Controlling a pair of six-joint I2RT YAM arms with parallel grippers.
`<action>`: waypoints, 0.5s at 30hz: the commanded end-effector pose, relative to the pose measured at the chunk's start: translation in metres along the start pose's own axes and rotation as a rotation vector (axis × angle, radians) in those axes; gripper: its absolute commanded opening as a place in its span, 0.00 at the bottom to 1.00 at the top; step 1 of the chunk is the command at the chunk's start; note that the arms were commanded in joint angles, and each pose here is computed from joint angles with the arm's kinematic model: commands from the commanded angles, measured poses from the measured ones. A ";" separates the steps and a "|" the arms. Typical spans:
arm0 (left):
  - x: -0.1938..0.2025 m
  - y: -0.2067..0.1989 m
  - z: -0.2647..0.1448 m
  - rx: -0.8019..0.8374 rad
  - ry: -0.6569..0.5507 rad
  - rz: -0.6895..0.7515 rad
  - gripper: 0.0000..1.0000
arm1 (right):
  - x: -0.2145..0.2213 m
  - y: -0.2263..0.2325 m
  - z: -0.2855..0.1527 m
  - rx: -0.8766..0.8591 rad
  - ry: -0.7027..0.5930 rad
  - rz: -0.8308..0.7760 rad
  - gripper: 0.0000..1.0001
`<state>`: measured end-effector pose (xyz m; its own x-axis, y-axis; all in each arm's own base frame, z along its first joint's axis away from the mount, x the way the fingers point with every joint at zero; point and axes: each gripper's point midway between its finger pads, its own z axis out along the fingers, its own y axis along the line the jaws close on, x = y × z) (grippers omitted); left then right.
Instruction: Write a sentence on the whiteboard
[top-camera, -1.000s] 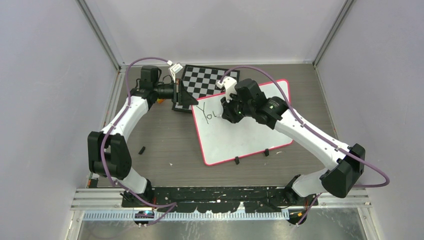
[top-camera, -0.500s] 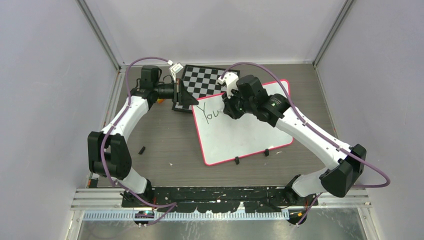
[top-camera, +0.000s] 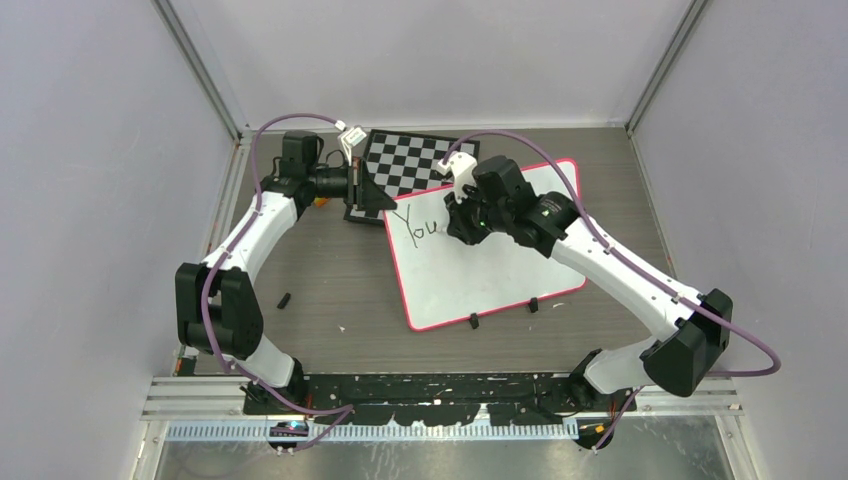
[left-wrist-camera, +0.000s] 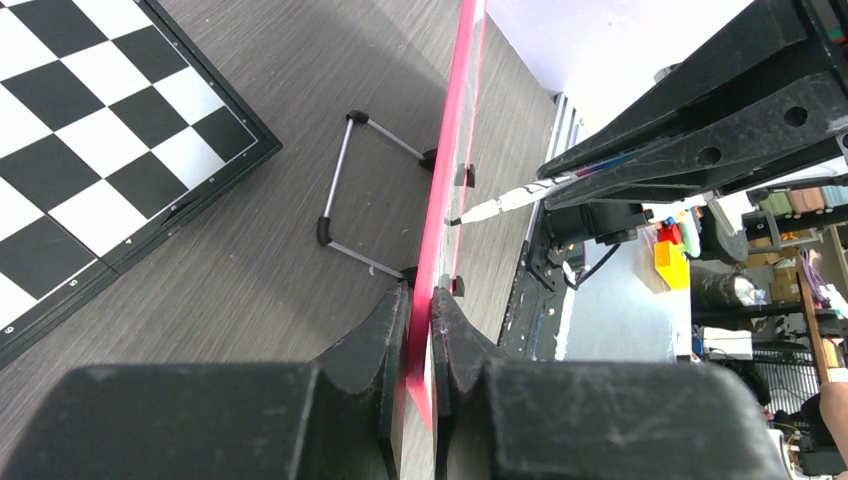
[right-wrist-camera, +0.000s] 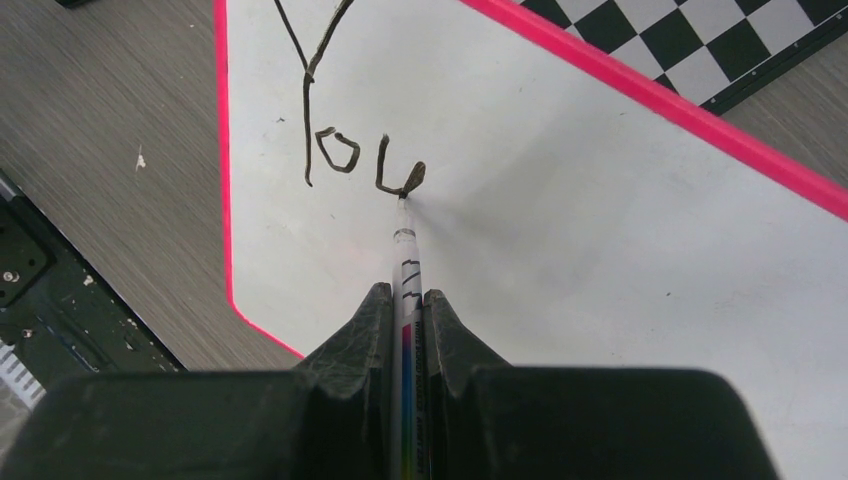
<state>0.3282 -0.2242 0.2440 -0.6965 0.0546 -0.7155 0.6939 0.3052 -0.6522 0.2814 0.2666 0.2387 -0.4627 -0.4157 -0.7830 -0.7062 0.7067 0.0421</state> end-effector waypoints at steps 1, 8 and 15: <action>0.009 -0.008 0.007 0.018 0.044 -0.032 0.00 | -0.002 0.000 -0.007 0.000 -0.028 0.016 0.00; 0.010 -0.008 0.008 0.019 0.047 -0.032 0.00 | 0.004 0.005 -0.020 -0.027 0.003 0.014 0.00; 0.012 -0.009 0.008 0.022 0.055 -0.027 0.00 | -0.014 0.007 -0.047 -0.028 -0.051 0.005 0.00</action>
<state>0.3272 -0.2246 0.2447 -0.6915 0.0611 -0.7198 0.7003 0.3012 -0.6472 0.2596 0.2539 0.2297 -0.5118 -0.4490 -0.7324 -0.7139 0.6965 0.0719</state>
